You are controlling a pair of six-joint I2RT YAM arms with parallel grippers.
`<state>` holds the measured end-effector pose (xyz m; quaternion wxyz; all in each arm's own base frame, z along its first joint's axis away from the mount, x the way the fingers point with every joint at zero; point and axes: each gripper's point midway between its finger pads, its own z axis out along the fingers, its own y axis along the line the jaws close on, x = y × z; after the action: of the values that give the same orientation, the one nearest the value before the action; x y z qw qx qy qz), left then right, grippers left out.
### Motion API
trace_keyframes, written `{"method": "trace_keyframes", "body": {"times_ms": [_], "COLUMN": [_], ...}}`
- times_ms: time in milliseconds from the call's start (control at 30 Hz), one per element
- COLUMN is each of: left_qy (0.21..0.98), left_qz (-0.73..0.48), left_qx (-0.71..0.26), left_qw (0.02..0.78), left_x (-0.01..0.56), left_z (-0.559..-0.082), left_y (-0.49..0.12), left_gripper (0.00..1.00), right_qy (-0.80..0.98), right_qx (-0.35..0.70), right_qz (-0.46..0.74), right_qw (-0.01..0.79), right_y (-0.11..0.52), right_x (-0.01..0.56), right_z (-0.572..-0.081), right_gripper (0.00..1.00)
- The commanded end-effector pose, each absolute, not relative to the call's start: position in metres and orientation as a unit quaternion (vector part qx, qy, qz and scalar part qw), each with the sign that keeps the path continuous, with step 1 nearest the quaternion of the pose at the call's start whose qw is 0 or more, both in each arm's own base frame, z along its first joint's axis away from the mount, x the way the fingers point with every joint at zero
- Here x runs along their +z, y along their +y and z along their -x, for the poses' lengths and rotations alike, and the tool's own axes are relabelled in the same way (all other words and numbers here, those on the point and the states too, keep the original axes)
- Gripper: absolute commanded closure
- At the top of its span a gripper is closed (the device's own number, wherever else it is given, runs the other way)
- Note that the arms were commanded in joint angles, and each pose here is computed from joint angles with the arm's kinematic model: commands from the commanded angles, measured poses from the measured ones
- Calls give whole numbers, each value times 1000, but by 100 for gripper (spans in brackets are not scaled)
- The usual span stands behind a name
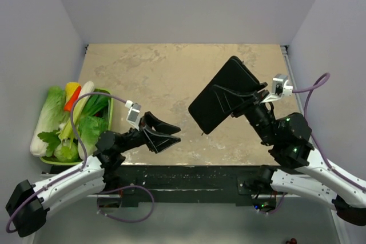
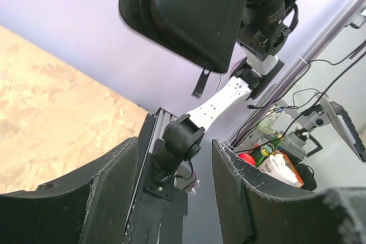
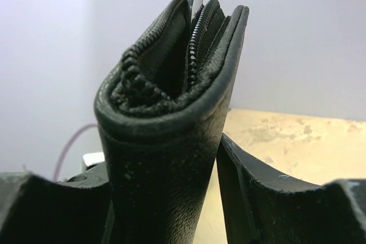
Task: Sort the hair-cutting tools
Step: Zip the hairdressing tool bag at the center of the board.
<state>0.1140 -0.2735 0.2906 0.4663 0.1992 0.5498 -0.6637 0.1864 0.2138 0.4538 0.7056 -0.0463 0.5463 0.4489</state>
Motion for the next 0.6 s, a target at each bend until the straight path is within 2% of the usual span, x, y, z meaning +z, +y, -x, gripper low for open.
{"method": "trace_keyframes", "body": {"times_ms": [0, 333, 433, 467, 567], "left_qy": [424, 409, 410, 410, 442], "left_qz": [-178, -243, -266, -268, -276], "left_qx": [-735, -721, -705, -701, -666], "left_qw": [499, 504, 513, 518, 533], "left_x": [339, 338, 340, 342, 336], "left_z": [-97, -103, -106, -107, -122], "left_y": [-257, -284, -291, -292, -302], "left_gripper": [39, 36, 30, 23, 18], "right_qy": [448, 468, 473, 476, 491], "right_qx": [508, 535, 534, 530, 518], "right_qz": [3, -22, -30, -41, -56], "right_qw": [735, 703, 700, 701, 698], "right_y": [185, 204, 207, 205, 205], "right_x": [529, 523, 518, 517, 511], "right_z": [-165, -175, -180, -184, -191], "right_gripper": [100, 100, 100, 100, 100]}}
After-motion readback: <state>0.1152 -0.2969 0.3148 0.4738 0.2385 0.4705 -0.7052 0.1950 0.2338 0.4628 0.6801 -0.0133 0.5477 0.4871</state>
